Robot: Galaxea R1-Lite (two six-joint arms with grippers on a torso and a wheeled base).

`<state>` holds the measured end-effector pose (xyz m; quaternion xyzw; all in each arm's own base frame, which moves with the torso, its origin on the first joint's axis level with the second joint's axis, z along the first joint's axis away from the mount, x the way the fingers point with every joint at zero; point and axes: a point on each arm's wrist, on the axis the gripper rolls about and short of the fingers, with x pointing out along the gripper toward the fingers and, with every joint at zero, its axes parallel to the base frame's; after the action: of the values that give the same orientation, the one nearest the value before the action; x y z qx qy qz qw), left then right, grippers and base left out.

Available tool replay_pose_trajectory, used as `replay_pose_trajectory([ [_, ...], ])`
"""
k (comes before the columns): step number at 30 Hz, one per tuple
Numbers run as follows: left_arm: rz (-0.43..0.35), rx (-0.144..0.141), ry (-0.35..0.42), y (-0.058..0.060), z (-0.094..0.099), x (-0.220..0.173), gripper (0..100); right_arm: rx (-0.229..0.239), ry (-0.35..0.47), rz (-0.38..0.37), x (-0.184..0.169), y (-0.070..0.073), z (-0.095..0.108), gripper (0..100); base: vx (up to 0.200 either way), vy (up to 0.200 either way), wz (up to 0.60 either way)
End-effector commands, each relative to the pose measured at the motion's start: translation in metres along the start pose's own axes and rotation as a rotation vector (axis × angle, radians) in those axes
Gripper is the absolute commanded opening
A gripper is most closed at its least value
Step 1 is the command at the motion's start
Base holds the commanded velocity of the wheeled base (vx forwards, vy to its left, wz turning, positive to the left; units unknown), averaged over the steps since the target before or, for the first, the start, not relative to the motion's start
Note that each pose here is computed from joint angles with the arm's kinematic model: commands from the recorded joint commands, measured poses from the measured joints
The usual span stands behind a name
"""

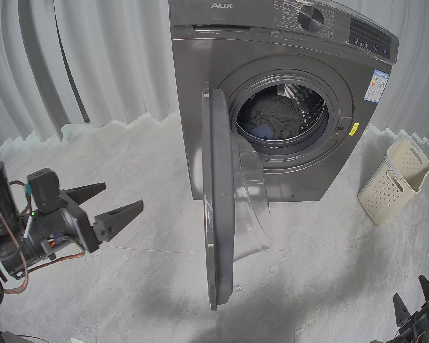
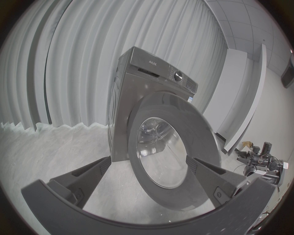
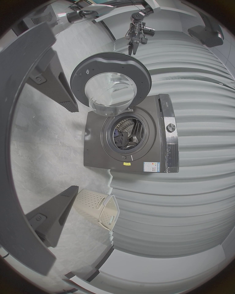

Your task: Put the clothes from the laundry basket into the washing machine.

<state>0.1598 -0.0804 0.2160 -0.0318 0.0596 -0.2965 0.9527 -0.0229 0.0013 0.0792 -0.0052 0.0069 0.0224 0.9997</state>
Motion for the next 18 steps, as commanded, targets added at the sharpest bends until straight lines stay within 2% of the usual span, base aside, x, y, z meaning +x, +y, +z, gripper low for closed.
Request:
replay_pose_trajectory([
  [1,-0.012,0.014,0.059,-0.009,-0.008,0.059,100,0.000,-0.005,0.000,0.000,0.000,-0.003,100,0.000,0.000,0.00],
  [5,-0.017,0.018,-0.001,-0.021,-0.003,0.099,100,0.000,-0.005,0.001,0.000,0.000,-0.003,100,0.000,0.000,0.00],
  [8,-0.022,0.021,-0.013,-0.028,-0.002,0.114,100,0.000,-0.005,0.000,0.000,0.000,-0.003,100,0.000,0.000,0.00],
  [12,-0.065,0.006,-0.029,-0.042,0.001,0.140,100,-0.002,-0.005,0.001,0.000,0.000,-0.003,100,0.000,0.000,0.00],
  [14,-0.073,-0.005,-0.039,-0.045,0.004,0.150,100,-0.002,-0.005,0.000,0.000,0.000,-0.003,100,0.000,0.000,0.00],
  [18,-0.077,-0.005,-0.066,-0.048,0.010,0.165,100,0.000,-0.005,0.000,0.000,0.000,-0.003,100,0.000,0.000,0.00],
])
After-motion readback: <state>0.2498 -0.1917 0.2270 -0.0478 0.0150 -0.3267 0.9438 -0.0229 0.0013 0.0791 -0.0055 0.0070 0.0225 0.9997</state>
